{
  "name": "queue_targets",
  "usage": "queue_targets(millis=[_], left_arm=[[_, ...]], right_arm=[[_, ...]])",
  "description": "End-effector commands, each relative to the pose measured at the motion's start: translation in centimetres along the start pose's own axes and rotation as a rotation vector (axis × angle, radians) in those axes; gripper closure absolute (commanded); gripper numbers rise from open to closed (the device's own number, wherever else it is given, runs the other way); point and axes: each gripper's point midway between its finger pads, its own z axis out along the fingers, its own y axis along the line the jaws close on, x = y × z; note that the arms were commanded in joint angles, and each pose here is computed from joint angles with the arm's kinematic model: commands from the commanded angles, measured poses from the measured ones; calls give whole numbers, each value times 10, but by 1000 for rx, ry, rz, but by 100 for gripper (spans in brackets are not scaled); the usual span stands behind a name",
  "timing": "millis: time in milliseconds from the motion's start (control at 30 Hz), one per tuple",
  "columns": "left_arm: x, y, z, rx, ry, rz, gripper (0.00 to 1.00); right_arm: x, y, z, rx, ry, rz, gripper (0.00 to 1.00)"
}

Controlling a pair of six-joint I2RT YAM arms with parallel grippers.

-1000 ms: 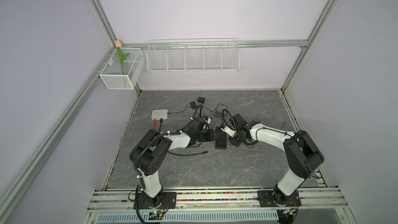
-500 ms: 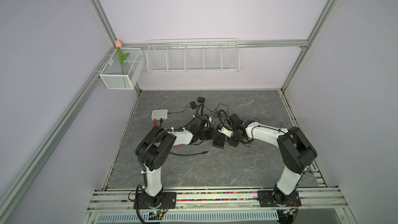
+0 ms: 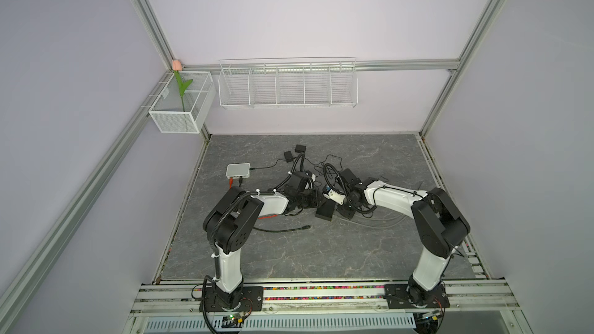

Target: Insert the plug into the switch port

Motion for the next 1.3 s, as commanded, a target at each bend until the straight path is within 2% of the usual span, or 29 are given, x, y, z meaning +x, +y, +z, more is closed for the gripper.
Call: queue_targets(millis=[0, 167, 433, 667, 867, 1267], left_arm=[[34, -10, 11, 40, 125, 29, 67], [41, -17, 13, 56, 143, 47, 67], [50, -23, 19, 68, 164, 58, 68], [50, -22, 17, 37, 165, 84, 68], [26, 3, 0, 2, 98, 27, 68], [-9, 16, -24, -96, 26, 49, 45]], right_arm=[[-53, 13, -11, -61, -190, -64, 93], [-75, 17, -17, -89, -281, -79, 93], [-97, 25, -18, -97, -358, -117, 93], [-99, 17, -12, -57, -330, -113, 93], [-84, -1, -8, 32, -239, -105, 91], [-72, -15, -9, 84, -184, -93, 78]])
